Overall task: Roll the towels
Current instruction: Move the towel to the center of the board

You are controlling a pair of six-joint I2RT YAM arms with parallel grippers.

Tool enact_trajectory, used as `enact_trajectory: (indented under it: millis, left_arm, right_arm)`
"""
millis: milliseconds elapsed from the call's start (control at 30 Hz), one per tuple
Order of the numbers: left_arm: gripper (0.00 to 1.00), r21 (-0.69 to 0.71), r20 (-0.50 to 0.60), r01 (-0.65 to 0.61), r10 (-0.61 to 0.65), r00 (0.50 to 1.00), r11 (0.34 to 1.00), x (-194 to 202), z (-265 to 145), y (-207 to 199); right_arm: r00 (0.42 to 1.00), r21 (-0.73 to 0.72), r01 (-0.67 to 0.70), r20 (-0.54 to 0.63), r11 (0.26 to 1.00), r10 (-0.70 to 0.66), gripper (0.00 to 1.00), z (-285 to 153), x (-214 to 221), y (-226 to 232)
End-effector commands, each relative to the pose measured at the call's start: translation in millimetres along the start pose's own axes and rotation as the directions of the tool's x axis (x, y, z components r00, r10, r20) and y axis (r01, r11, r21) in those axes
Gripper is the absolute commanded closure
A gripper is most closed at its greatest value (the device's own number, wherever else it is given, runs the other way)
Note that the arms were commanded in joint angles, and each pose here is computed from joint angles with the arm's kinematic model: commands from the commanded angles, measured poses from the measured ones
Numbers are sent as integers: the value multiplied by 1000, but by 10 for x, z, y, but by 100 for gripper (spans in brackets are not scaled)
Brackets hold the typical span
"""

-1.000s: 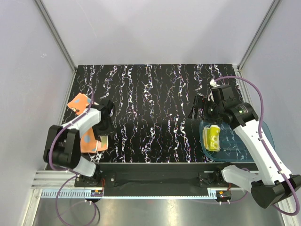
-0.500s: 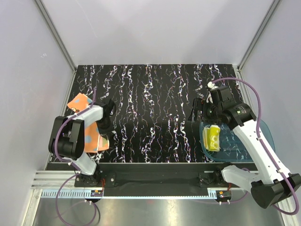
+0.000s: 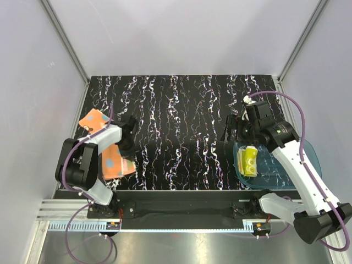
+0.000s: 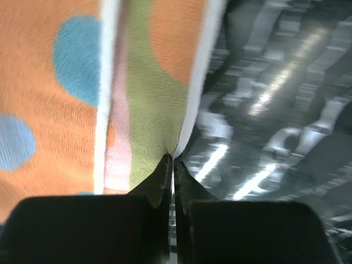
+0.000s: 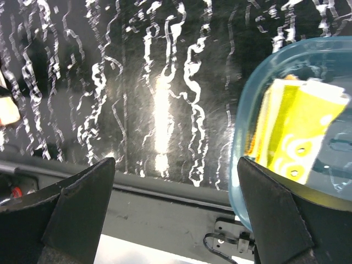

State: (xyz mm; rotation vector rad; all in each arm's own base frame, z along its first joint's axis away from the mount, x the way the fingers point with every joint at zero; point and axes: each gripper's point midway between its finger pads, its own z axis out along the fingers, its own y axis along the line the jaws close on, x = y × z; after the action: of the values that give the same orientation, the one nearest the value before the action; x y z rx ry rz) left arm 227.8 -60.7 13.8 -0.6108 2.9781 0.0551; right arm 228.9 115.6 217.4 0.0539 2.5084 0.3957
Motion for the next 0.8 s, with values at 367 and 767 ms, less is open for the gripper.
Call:
enact_trajectory:
  millis: [367,767]
  left_arm:
    - [93,571,25,-165,184,983,804,441,-951,-3015]
    - [45,562,135,-201,150,979,802,61,-1199,-2487]
  right_arm:
    - [994,62,-104,26,993,103,0,172,-131,-90]
    - [980,-56,-118,-170,991,107,5,882,-144,236]
